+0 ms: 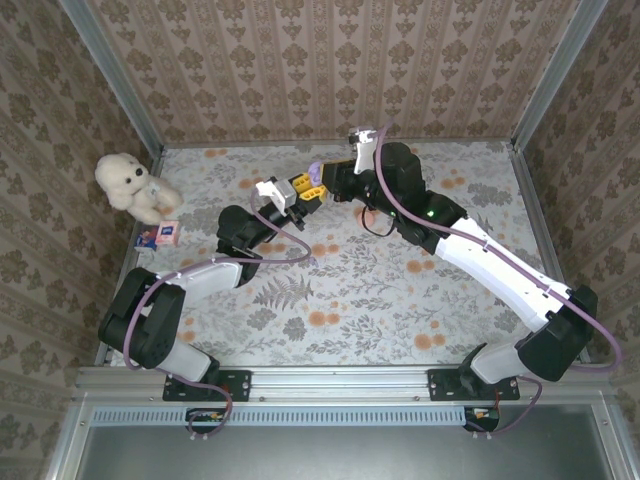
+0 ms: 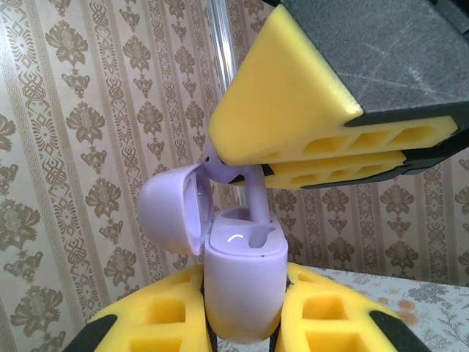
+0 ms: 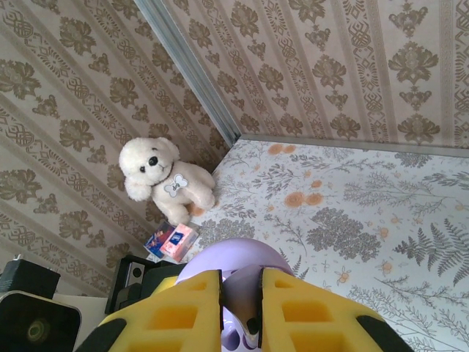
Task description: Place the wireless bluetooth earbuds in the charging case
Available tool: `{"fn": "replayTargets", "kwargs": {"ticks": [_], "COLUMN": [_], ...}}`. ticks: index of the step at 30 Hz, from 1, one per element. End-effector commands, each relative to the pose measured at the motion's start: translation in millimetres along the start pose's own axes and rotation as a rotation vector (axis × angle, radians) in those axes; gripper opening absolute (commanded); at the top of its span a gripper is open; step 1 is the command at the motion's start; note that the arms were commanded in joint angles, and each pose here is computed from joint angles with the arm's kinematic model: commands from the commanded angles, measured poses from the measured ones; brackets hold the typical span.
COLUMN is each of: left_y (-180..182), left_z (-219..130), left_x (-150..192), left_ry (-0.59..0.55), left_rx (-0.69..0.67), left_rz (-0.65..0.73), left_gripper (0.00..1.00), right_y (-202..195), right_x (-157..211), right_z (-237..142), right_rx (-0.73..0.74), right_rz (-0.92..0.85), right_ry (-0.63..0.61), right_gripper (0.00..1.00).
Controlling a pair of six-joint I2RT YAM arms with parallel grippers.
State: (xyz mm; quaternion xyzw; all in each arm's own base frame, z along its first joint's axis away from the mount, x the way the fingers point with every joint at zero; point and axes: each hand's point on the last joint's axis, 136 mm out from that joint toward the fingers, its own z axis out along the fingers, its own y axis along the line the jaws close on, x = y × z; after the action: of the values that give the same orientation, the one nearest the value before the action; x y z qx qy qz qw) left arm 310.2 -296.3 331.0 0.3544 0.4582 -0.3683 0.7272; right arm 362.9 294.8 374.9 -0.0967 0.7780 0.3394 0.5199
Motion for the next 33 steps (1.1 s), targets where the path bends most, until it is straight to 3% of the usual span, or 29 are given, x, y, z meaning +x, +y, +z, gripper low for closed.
{"fn": "replayTargets", "kwargs": {"ticks": [1, 33], "left_y": [-6.0, -0.5], "left_z": [3.9, 5.5], "left_x": [-21.8, -14.3], "left_ry": [-0.061, -0.048], "left_rx": [0.030, 0.001], "left_rz": [0.014, -0.001], "left_gripper": [0.00, 0.00], "right_y": [-8.7, -11.7], "right_x": [3.4, 33.6], "right_z": [2.6, 14.6], "right_rx": [0.035, 0.091], "right_rz": [-0.009, -0.090], "right_ry": [-0.001, 0.112], "right_gripper": [0.18, 0.18]}}
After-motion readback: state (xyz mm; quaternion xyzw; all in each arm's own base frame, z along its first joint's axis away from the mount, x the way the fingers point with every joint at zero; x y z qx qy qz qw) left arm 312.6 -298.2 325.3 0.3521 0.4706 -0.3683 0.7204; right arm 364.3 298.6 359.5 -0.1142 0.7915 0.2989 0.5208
